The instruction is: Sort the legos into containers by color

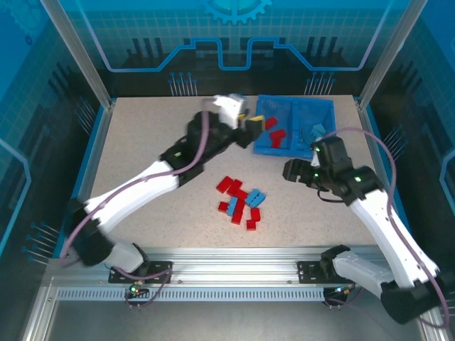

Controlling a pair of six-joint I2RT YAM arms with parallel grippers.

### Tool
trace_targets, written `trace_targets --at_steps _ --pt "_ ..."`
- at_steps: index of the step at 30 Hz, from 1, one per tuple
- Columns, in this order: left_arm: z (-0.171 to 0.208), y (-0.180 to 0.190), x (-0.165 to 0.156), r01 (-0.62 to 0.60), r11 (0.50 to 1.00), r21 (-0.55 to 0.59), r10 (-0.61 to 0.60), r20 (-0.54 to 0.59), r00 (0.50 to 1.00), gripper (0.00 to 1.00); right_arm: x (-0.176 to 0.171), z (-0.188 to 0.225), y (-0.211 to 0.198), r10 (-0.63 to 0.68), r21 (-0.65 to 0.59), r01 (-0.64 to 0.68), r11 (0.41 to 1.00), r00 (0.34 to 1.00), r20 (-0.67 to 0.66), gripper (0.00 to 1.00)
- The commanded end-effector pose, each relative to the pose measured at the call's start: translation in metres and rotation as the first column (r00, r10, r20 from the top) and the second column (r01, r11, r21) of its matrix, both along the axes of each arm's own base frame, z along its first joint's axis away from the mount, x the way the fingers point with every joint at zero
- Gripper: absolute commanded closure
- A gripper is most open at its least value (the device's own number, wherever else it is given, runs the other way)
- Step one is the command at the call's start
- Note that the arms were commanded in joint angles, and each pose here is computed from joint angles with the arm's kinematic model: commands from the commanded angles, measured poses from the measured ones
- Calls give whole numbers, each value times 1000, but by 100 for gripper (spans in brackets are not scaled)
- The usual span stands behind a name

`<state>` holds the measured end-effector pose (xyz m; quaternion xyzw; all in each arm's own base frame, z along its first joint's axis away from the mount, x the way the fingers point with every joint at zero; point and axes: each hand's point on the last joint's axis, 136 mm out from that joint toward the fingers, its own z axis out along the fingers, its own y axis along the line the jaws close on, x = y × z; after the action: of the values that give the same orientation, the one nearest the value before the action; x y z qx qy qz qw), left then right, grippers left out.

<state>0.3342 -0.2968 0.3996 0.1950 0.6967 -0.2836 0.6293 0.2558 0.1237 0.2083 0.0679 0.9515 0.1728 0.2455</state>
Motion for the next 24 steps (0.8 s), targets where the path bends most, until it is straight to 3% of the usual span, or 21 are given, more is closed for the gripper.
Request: trace_targets --at_steps 1,4,7,10,13,15,17,19,21,22,24 --pt "-53 30 -35 31 964 264 -27 -20 999 41 10 -8 42 138 7 -138 990 990 -26 16" --pt "-73 68 -68 29 918 395 -26 -13 1000 37 16 -30 72 189 -9 -191 982 976 -112 16" --pt "-84 110 -88 -60 875 481 48 36 998 34 23 -49 107 266 -26 -273 962 953 -147 19" --pt "-97 142 -103 -128 827 547 89 97 991 19 34 -72 126 298 -106 -323 940 933 -202 21" --pt "-122 154 -123 -76 764 640 15 101 995 3 45 -89 146 331 -136 -368 920 914 -235 19" --pt "-147 156 -136 -4 708 706 -62 68 996 1 53 -97 160 368 -163 -409 898 901 -230 19" --pt "-168 158 -145 44 663 747 -103 34 994 1 61 -106 172 427 -217 -471 855 877 -222 20" --pt "-187 159 -151 87 635 767 -133 -2 991 1 66 -115 185 536 -274 -581 767 814 -225 17" --pt "-198 158 -154 103 636 765 -145 -13 989 1 62 -124 196 647 -302 -690 658 723 -242 2" --pt "-200 156 -154 105 644 758 -149 -10 989 1 60 -129 200 690 -304 -735 606 676 -259 0" --pt "-201 153 -154 98 669 737 -158 12 987 1 62 -137 201 714 -317 -769 555 636 -292 0"
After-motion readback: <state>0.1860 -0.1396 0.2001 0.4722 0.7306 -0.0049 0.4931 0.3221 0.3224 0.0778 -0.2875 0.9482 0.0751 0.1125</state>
